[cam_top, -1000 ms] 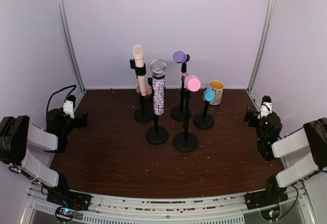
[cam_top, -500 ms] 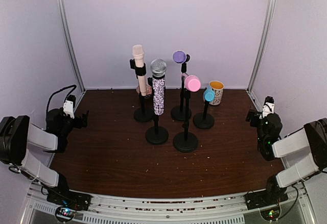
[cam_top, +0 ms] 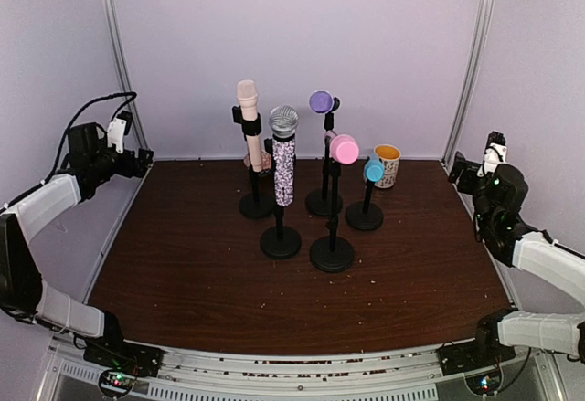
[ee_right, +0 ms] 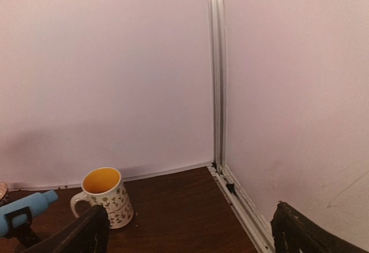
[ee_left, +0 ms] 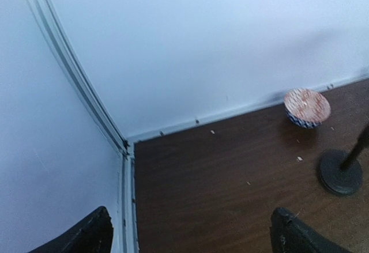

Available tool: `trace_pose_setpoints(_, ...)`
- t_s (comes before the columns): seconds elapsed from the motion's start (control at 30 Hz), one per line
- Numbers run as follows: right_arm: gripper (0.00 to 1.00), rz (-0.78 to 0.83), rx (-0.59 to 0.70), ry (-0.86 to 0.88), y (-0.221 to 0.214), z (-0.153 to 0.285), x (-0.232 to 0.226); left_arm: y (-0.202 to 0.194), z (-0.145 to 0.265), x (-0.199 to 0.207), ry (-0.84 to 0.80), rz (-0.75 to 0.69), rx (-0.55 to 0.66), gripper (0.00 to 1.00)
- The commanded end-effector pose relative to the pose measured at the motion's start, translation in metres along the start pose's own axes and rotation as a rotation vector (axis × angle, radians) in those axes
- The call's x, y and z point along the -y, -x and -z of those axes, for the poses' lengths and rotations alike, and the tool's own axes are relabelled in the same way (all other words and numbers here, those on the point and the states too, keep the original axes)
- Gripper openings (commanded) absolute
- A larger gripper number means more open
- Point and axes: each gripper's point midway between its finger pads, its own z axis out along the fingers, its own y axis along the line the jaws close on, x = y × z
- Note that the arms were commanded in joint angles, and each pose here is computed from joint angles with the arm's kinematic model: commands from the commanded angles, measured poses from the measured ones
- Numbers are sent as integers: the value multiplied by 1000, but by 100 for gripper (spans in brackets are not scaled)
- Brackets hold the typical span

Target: Remove the microphone from the stand

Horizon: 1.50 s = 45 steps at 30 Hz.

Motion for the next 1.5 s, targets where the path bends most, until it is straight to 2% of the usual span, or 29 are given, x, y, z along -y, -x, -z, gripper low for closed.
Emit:
trace_pose_setpoints(0.0, 100, -16, -50, 242, 22, 8, -45, -43, 33, 38, -204, 64, -291, 98)
trace_pose_setpoints(0.17, 100, -334, 8, 372, 58, 21, -62, -15, 70, 53, -265, 104, -237, 98)
trace_pose_setpoints(0.27, 100, -444, 12, 496, 70, 30, -79, -10, 90, 62, -301, 103, -231, 98)
trace_pose_setpoints(0.33, 100, -457, 14, 610, 78, 38, -96, -9, 103, 69, -331, 73, -225, 98)
trace_pose_setpoints(0.43, 100, -370, -30, 696, 77, 43, -118, -12, 115, 74, -345, 35, -228, 98)
trace_pose_setpoints(0.5, 100, -221, -43, 644, 68, 52, -126, -13, 118, 75, -349, 19, -226, 98)
trace_pose_setpoints(0.63, 100, 20, -6, 616, 47, 89, -144, -9, 121, 83, -399, 16, -204, 98)
trace_pose_setpoints(0.7, 100, 68, 22, 600, 40, 105, -145, -5, 123, 88, -433, 23, -194, 98)
trace_pose_setpoints(0.8, 100, 116, 82, 666, 31, 132, -159, 2, 126, 96, -488, 36, -180, 98)
trace_pose_setpoints(0.93, 100, 295, 117, 709, 24, 151, -192, 4, 124, 103, -544, 52, -177, 98)
trace_pose_setpoints(1.17, 100, 379, 242, 722, 54, 174, -240, 5, 121, 109, -586, 74, -189, 98)
trace_pose_setpoints(1.27, 100, 364, 285, 663, 76, 174, -249, 5, 123, 113, -609, 68, -195, 98)
trace_pose_setpoints(1.47, 98, 318, 336, 663, 104, 180, -273, 13, 129, 115, -625, 64, -191, 98)
